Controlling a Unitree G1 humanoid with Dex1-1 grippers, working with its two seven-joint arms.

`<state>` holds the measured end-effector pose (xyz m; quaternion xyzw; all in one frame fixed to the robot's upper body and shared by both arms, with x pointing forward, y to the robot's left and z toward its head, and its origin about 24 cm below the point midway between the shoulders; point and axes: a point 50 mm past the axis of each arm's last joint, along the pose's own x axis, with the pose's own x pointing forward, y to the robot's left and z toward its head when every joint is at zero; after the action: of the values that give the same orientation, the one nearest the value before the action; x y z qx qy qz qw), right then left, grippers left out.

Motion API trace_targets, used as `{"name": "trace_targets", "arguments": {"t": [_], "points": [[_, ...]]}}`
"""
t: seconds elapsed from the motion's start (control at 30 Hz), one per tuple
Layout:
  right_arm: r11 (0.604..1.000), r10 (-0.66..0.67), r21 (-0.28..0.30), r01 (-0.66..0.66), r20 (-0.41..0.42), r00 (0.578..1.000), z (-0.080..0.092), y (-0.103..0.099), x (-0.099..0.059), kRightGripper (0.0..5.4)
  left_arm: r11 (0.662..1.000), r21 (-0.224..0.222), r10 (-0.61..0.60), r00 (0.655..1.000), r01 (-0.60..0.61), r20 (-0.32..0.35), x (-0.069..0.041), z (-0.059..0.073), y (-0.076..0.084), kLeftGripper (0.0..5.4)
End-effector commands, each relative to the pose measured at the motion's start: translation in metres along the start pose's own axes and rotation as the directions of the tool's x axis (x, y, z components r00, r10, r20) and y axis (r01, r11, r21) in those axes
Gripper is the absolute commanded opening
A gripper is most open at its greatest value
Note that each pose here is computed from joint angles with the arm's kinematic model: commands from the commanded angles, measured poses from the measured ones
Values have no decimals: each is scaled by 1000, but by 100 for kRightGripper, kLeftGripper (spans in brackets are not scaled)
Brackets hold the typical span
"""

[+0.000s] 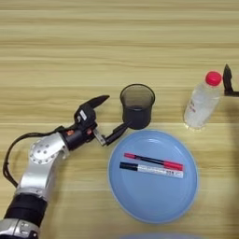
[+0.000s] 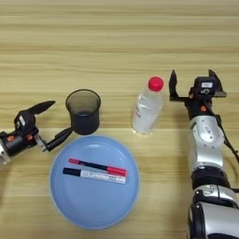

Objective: Move the objects on the table

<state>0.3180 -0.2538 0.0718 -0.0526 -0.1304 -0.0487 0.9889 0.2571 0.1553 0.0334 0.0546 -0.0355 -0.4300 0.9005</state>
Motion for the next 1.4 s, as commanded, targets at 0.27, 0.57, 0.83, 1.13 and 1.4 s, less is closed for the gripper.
{"name": "trace_targets", "arguments": {"t": [0.27,0.57,0.83,1.13,1.4], "points": [[1000,6,6,-6,14,1000,3,3,4,537,998,-58,5,998,-9,-69,1,-9,4,540],[1000,5,7,-5,16,1000,3,3,4,537,998,-64,2,997,-7,-77,5,-10,6,540],[1000,5,8,-6,16,1000,3,4,4,537,998,-58,-6,997,2,-76,8,-10,6,540],[1000,5,9,-5,16,1000,3,4,4,537,998,-51,-29,996,25,-79,14,-10,6,540],[1000,5,11,-5,17,1000,3,5,3,537,998,-42,-45,995,41,-87,18,-10,6,540]]}}
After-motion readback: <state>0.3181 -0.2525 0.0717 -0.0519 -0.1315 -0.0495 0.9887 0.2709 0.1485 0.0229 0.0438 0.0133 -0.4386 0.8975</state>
